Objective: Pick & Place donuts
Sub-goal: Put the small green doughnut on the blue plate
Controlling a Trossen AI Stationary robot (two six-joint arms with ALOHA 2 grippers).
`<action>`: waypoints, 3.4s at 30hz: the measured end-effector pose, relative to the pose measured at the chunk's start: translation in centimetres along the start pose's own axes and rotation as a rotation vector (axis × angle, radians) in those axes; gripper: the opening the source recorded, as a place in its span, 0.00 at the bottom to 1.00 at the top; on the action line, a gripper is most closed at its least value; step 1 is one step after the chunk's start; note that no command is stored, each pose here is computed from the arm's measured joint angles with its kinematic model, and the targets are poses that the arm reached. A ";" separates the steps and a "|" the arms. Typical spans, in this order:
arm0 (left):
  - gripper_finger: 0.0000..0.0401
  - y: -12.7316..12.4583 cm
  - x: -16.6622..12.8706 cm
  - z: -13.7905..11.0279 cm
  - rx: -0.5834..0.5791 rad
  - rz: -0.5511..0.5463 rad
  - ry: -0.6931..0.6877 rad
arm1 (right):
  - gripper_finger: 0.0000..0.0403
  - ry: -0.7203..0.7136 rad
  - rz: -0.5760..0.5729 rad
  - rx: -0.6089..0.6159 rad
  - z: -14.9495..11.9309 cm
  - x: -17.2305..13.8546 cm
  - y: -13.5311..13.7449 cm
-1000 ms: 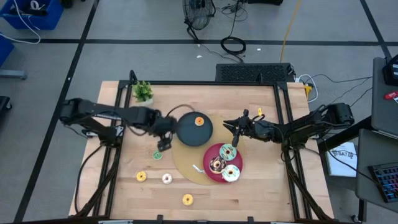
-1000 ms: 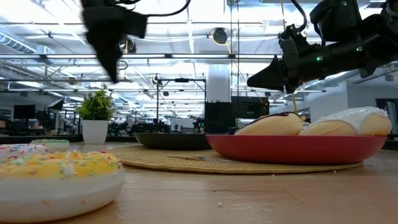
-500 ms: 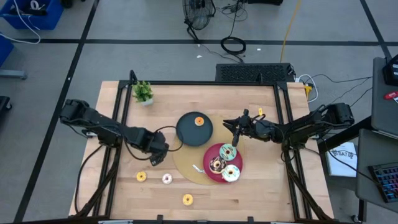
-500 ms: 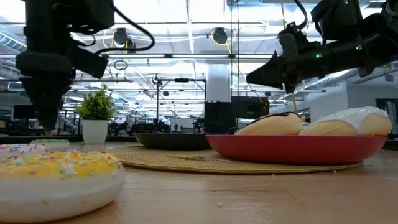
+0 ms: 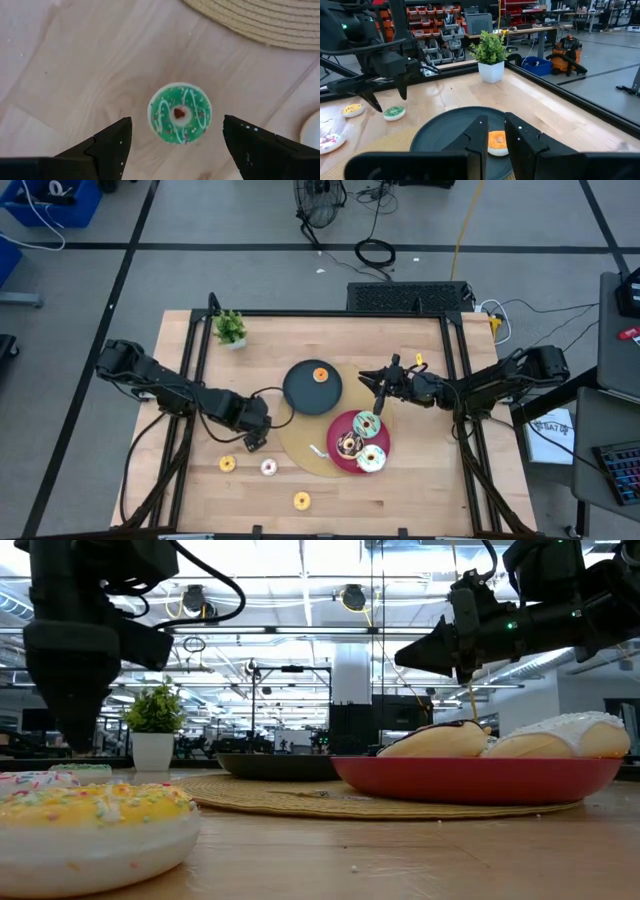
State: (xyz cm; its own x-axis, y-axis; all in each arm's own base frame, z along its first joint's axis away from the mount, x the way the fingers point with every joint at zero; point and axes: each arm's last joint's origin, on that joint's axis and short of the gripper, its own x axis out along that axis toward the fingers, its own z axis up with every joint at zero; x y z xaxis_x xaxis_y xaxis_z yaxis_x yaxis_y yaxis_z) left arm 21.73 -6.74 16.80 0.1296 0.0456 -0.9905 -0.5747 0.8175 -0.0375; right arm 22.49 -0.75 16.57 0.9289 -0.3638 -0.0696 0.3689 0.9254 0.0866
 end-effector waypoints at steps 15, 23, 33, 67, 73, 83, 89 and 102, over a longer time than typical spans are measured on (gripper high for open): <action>0.76 0.0 0.4 0.1 -0.060 0.031 -0.014 | 0.14 0.009 -0.001 -0.004 -0.1 0.0 0.0; 0.75 -0.7 2.4 0.2 -0.016 0.066 0.037 | 0.14 0.008 -0.001 -0.004 -0.1 0.0 0.0; 0.72 -1.1 3.0 0.3 0.008 0.043 0.066 | 0.14 0.008 -0.001 -0.004 -0.1 0.0 0.0; 0.38 -0.1 3.2 2.9 0.085 -0.031 -0.006 | 0.14 0.015 -0.001 -0.002 -0.2 0.0 0.0; 0.41 0.0 3.2 4.8 0.134 -0.105 -0.109 | 0.14 0.015 -0.001 -0.003 -0.2 0.0 0.0; 0.38 0.1 2.9 7.0 0.208 -0.180 -0.261 | 0.14 0.026 -0.003 -0.007 -0.3 0.0 0.0; 0.39 -0.3 2.5 8.2 0.275 -0.230 -0.380 | 0.14 0.035 -0.004 -0.010 -0.4 0.0 0.0; 0.42 -1.7 0.6 10.4 0.426 -0.278 -0.733 | 0.14 0.035 -0.004 -0.011 -0.4 0.0 0.0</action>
State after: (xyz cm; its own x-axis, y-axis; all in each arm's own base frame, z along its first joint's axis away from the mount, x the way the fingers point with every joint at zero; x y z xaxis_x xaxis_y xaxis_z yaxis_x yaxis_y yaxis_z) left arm 31.21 -2.08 17.63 0.7876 0.0503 -0.6142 -0.1157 0.9910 -0.0672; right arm 22.46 -0.75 16.21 0.9256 -0.3635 -0.1051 0.3719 0.9252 0.0752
